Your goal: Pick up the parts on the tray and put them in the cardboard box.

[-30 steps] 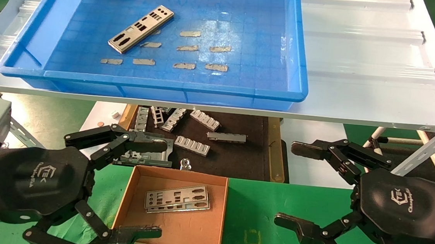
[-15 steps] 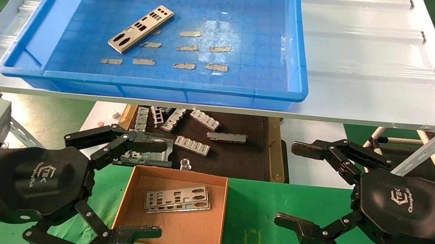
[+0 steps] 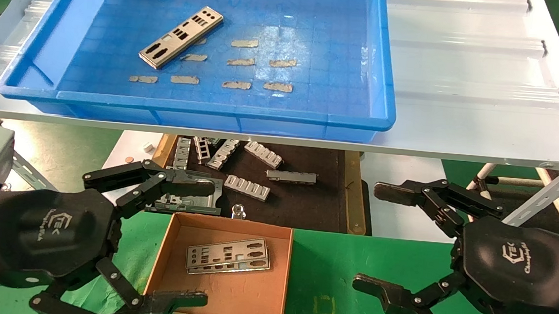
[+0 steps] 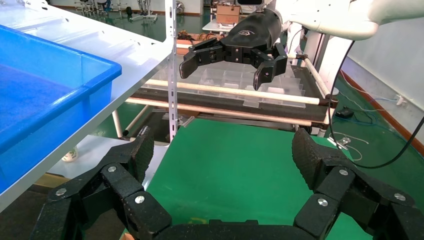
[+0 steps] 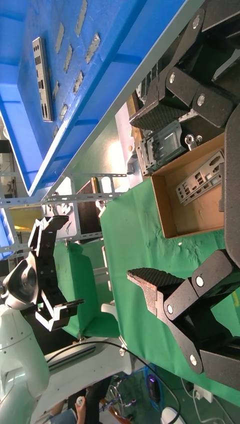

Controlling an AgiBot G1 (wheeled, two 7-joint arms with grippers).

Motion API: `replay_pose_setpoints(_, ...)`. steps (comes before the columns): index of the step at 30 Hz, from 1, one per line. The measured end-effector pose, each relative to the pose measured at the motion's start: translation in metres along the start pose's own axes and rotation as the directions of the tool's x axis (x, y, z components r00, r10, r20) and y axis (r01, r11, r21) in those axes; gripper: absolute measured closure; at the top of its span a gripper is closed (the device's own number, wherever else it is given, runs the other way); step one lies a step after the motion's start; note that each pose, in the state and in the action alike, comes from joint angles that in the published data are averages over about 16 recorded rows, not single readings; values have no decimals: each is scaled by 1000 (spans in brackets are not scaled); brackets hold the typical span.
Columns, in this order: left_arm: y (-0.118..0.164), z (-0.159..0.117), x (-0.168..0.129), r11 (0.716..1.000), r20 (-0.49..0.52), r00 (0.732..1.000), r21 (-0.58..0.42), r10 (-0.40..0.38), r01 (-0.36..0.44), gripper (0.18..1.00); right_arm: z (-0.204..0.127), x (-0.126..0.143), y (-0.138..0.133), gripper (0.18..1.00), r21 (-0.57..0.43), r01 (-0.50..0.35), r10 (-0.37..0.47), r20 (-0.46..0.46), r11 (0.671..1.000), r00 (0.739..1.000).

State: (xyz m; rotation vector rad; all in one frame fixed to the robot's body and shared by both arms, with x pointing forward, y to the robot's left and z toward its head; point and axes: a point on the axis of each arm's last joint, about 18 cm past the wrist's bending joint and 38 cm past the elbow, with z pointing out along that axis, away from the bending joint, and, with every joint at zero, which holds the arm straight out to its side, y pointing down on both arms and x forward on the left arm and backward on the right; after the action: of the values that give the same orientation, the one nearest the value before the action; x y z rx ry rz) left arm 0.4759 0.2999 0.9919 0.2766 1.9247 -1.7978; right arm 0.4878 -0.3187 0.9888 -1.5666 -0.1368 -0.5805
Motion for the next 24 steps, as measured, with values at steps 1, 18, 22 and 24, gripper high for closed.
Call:
replay_pose_setpoints(1, 0, 0, 0, 1000, 0, 1000, 0, 0, 0, 184, 0, 0, 0, 178, 0, 0, 0, 0, 1000, 1000)
replay_pose_setpoints(18, 0, 0, 0, 1000, 0, 1000, 0, 0, 0, 184, 0, 0, 0, 178, 0, 0, 0, 0, 1000, 1000)
replay_pose_setpoints(22, 0, 0, 0, 1000, 0, 1000, 0, 0, 0, 184, 0, 0, 0, 178, 0, 0, 0, 0, 1000, 1000)
replay_pose_setpoints(24, 0, 0, 0, 1000, 0, 1000, 0, 0, 0, 184, 0, 0, 0, 178, 0, 0, 0, 0, 1000, 1000)
